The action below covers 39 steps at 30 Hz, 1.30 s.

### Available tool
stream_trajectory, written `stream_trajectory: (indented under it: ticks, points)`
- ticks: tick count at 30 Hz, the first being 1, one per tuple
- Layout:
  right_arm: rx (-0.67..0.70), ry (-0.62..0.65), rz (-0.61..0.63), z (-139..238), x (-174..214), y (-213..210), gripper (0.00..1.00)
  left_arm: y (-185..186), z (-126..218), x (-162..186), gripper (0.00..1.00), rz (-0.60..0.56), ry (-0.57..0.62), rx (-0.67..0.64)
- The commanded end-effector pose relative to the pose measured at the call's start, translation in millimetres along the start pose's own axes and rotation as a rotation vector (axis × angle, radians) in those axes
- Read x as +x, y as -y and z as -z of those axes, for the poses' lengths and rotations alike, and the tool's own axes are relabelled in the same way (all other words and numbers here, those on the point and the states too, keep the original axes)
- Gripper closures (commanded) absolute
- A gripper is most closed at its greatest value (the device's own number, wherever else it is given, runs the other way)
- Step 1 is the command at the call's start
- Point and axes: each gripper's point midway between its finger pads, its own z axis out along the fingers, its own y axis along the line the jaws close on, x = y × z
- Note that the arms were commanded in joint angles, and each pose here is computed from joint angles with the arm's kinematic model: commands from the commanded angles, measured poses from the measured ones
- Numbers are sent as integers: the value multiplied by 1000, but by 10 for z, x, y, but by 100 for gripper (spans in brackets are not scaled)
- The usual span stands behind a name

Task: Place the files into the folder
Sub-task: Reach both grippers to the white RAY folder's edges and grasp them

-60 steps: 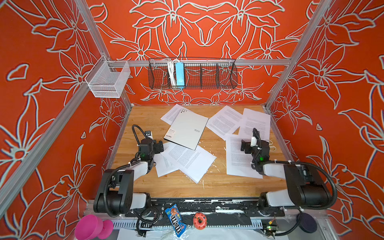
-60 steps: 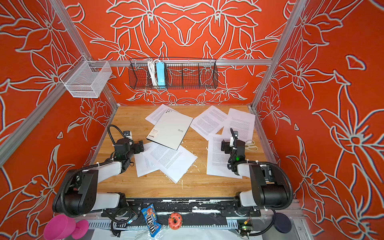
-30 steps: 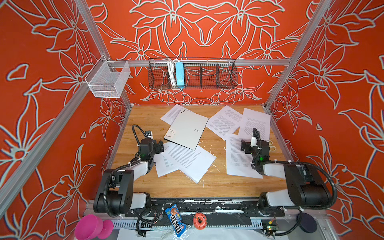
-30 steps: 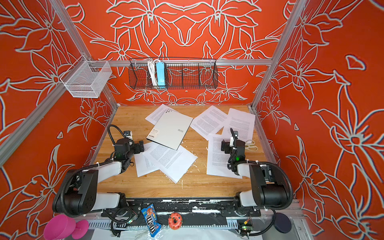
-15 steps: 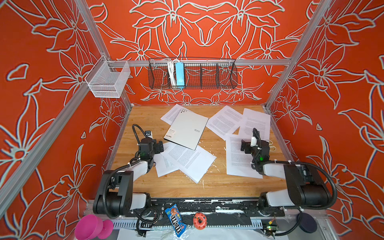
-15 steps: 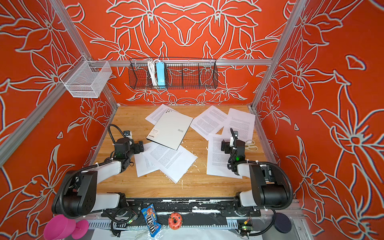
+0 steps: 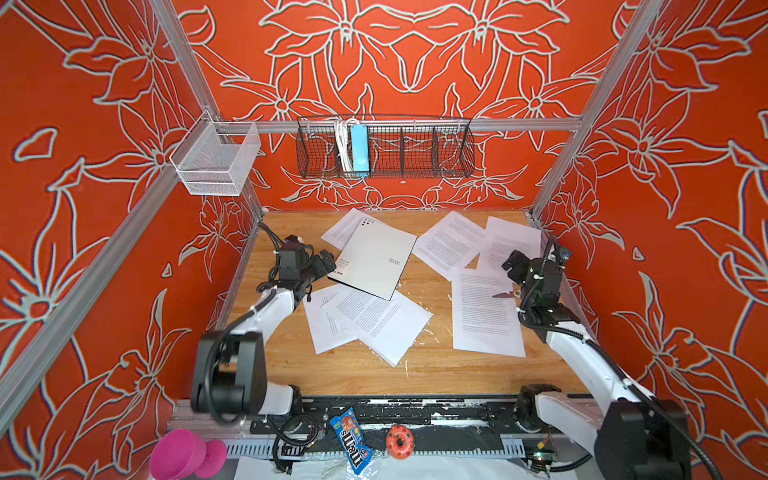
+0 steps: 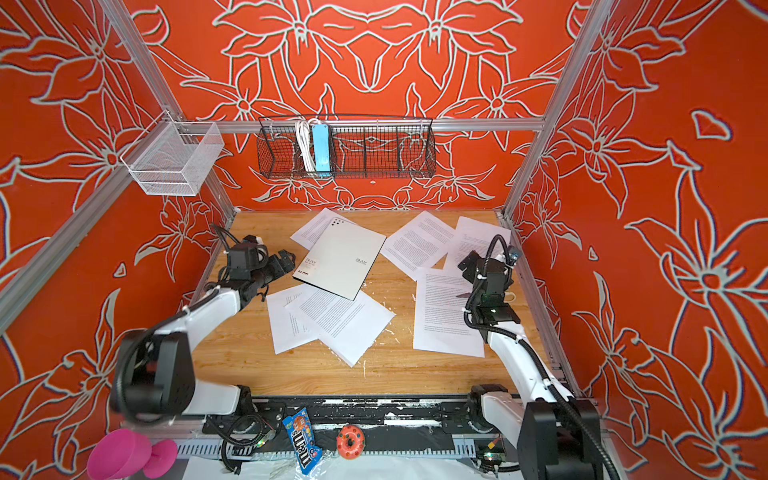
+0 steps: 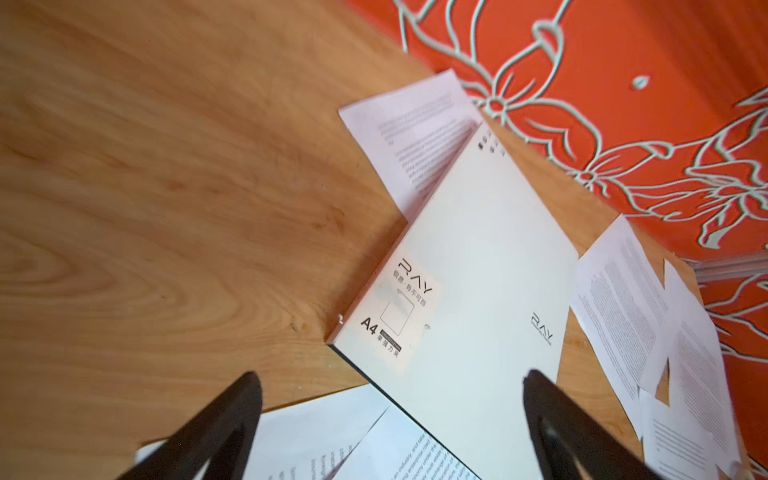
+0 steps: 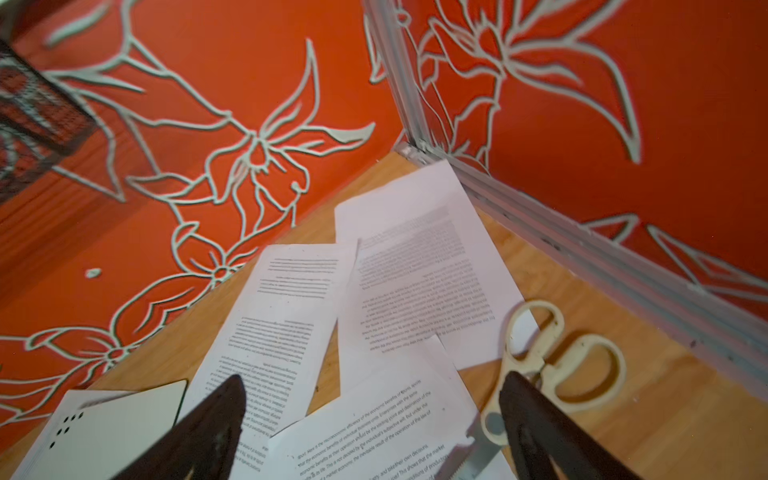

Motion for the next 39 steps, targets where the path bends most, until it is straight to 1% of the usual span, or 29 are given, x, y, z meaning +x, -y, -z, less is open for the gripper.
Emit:
stream_trajectory:
  ticks: [1, 3, 4, 6, 7, 9, 11, 15, 17, 21, 24, 27, 32, 35, 37, 38, 39]
  points:
    - [-22, -363, 15, -72, 599, -318, 2, 327, -180, -26, 2, 22, -163, 141]
    - [-91, -565, 80, -130, 946, -566, 2, 331, -358, -60, 2, 0, -201, 135]
    - [-137, -618, 80, -141, 1115, -672, 2, 321, -451, -78, 2, -17, -227, 128]
    - [-229, -682, 98, -163, 1361, -887, 2, 347, -609, -126, 1, -51, -276, 125]
    - [-266, -703, 130, -154, 1448, -1005, 2, 379, -685, -132, 1, -66, -307, 143]
    - [-333, -701, 177, -157, 1594, -1196, 3, 385, -815, -135, 1, -87, -351, 148]
    - [-388, -716, 178, -179, 1694, -1397, 2, 389, -911, -120, 0, -109, -397, 152]
    - [-449, -790, 214, -249, 1975, -1751, 3, 388, -1047, -20, 4, -110, -474, 169]
    - [-472, -820, 224, -267, 2125, -1889, 3, 394, -1079, 46, 4, -111, -491, 175]
    - [-489, -869, 220, -325, 2378, -2070, 3, 494, -1096, 281, 8, -126, -572, 200]
    - [-474, -876, 231, -366, 2481, -2119, 3, 626, -1061, 470, 10, -162, -614, 215]
    - [-449, -885, 224, -421, 2546, -2104, 2, 667, -1027, 606, 13, -159, -638, 201]
    - [-369, -869, 257, -461, 2531, -1932, 2, 795, -906, 835, 14, -176, -668, 209]
    - [-367, -864, 276, -404, 2492, -1879, 2, 939, -816, 956, 14, -208, -681, 221]
    - [-366, -871, 281, -348, 2474, -1851, 3, 1053, -731, 922, 14, -226, -659, 228]
    - [-356, -866, 282, -328, 2446, -1812, 3, 1073, -688, 868, 13, -228, -629, 208]
    - [-337, -858, 287, -309, 2421, -1751, 3, 1037, -641, 769, 9, -225, -579, 159]
